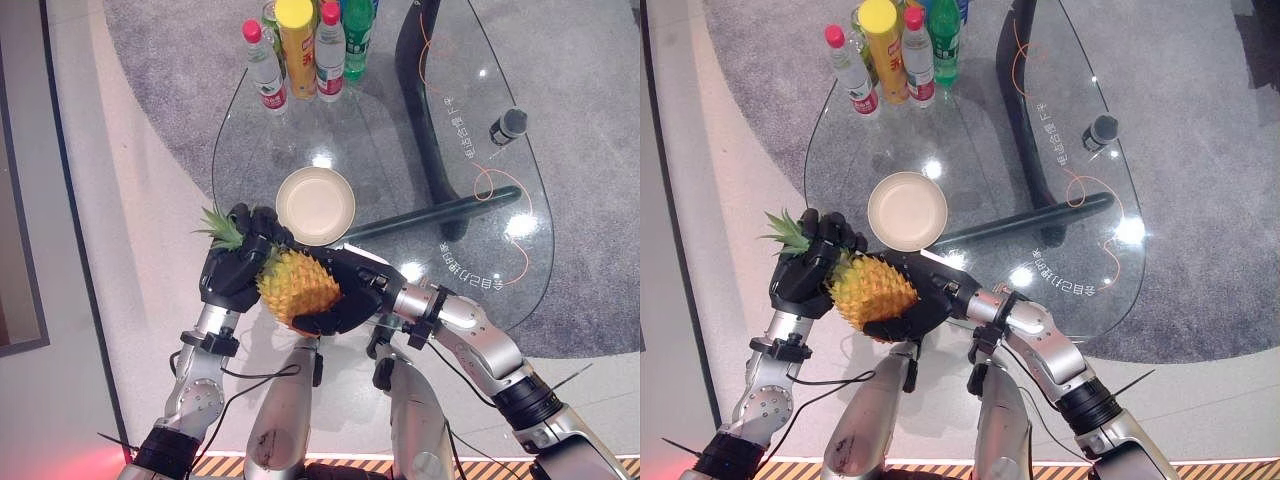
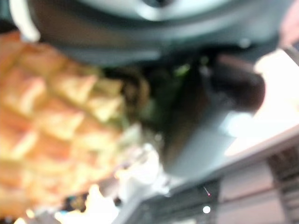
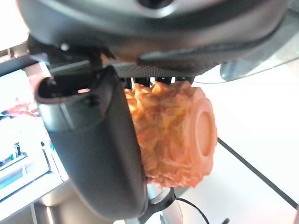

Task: Pick up the fruit to the plate

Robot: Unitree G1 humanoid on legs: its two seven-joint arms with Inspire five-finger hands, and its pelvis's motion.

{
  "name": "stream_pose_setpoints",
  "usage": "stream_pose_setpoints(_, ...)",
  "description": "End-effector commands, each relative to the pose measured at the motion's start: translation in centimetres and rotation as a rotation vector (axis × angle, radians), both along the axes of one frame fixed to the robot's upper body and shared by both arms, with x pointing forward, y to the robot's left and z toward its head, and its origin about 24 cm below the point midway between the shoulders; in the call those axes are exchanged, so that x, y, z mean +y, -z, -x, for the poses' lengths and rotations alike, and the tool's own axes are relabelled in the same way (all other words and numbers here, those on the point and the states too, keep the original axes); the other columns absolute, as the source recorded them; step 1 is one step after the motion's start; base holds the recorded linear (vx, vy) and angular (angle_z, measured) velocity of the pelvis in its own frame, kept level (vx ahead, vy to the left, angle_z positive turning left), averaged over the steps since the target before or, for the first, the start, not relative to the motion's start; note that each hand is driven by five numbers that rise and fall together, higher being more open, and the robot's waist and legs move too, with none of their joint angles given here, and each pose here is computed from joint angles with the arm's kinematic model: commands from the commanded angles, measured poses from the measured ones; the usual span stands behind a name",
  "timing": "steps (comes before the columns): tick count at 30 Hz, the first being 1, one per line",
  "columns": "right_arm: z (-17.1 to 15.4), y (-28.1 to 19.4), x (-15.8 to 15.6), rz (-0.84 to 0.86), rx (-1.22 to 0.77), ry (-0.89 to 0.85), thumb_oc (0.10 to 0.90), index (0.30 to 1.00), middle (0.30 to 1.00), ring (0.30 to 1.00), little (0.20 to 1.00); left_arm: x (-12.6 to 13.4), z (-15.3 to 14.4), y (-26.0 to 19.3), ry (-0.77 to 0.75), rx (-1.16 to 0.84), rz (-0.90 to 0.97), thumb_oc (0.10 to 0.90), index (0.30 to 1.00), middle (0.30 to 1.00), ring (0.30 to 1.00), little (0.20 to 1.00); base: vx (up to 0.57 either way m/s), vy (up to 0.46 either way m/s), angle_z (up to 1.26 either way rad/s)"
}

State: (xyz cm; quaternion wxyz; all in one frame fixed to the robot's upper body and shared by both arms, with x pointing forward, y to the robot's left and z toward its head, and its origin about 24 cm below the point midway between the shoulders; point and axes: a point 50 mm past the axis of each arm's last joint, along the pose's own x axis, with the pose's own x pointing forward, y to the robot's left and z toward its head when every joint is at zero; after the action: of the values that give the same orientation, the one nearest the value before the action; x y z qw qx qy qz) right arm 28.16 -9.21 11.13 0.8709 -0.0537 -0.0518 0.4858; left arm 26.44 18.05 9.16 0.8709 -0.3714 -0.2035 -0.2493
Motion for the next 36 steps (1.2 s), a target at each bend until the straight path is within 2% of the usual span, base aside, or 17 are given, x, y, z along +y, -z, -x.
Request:
stream_pose_setpoints(1,2.5,-4.7,2.6,-0.149,-0.257,-0.116,0.8,0.9,0.9,0.9,0.9,-4.3,1.5,-7.0,0.205,-0.368,0.13,0.1,0.3,0.3,0.3,0.2,0.03,0.001,0.03)
stream_pose_setpoints(16,2.4,-4.6,-2.8,-0.115,-0.332,0.102,0.8,0.9,0.9,0.9,0.9,-2.4,1.7,-6.7,0.144,-0.364,0.11,0.1,0.3,0.3,0.3,0.2,0.0,0.0,-0.01)
stream_pose_setpoints(36,2.7,-3.6,-7.5,-0.105,-0.329,0.335,0.8,0.9,0.9,0.9,0.9,-0.4,2.2,-6.2,0.083,-0.37,0.097,0.1,0.3,0.3,0.3,0.2,0.0,0.0,-0.04)
